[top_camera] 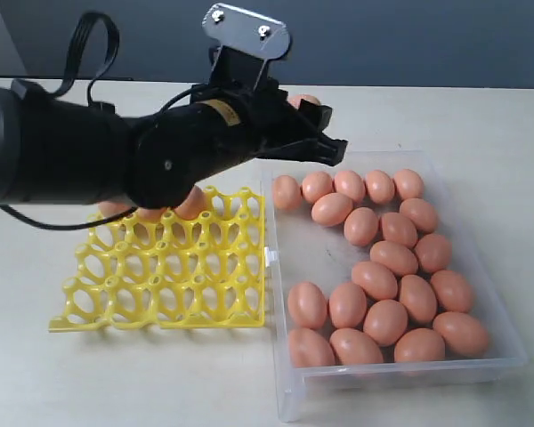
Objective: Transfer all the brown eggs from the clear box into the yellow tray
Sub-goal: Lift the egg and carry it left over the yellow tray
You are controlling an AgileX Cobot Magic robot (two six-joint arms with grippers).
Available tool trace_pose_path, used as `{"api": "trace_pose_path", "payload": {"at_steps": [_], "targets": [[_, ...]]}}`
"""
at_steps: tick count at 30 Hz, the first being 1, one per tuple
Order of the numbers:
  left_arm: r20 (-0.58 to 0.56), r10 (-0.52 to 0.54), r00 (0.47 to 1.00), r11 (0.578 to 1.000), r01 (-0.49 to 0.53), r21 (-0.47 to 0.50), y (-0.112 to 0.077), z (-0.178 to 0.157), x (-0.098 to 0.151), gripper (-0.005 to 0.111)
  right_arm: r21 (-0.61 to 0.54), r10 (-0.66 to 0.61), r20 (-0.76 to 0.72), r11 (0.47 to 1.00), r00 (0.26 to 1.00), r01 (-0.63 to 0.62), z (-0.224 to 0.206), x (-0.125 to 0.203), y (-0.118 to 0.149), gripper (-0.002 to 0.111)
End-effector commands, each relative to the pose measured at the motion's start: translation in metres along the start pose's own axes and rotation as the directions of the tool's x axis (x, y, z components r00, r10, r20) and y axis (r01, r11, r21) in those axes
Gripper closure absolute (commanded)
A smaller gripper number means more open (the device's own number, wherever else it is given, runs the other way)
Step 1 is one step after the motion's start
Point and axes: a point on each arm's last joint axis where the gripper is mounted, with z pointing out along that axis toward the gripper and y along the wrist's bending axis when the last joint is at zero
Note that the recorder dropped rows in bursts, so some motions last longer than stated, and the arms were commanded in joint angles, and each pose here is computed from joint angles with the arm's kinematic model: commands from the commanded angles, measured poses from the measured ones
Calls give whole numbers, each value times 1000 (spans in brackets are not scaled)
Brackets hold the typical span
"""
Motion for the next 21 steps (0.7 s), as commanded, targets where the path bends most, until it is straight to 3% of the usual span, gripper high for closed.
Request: {"api": "trace_pose_path", "payload": {"at_steps": [1, 4, 7, 9, 11, 21], "targets": [[126, -114, 985, 988, 125, -86, 15, -8, 8, 106, 0, -5, 9, 1000, 1000, 5, 0, 0, 0, 109], [105, -311, 945, 939, 322, -120, 38, -5, 10, 106, 0, -5, 9, 1000, 1000, 5, 0, 0, 0, 109], [12, -410, 912, 896, 405, -180, 62, 1, 25, 106, 0, -5, 9, 1000, 1000, 5, 0, 0, 0, 109], [-71, -374, 925, 921, 361, -148, 60, 6, 36, 106, 0, -5, 9, 1000, 1000, 5, 0, 0, 0, 109], [-102, -403, 909, 911, 388, -143, 59, 10, 44, 106, 0, -5, 9, 1000, 1000, 5, 0, 0, 0, 109], [-146, -433, 889, 898, 412, -154, 58, 16, 56, 106, 0, -5, 9, 1000, 1000, 5, 0, 0, 0, 109]]}}
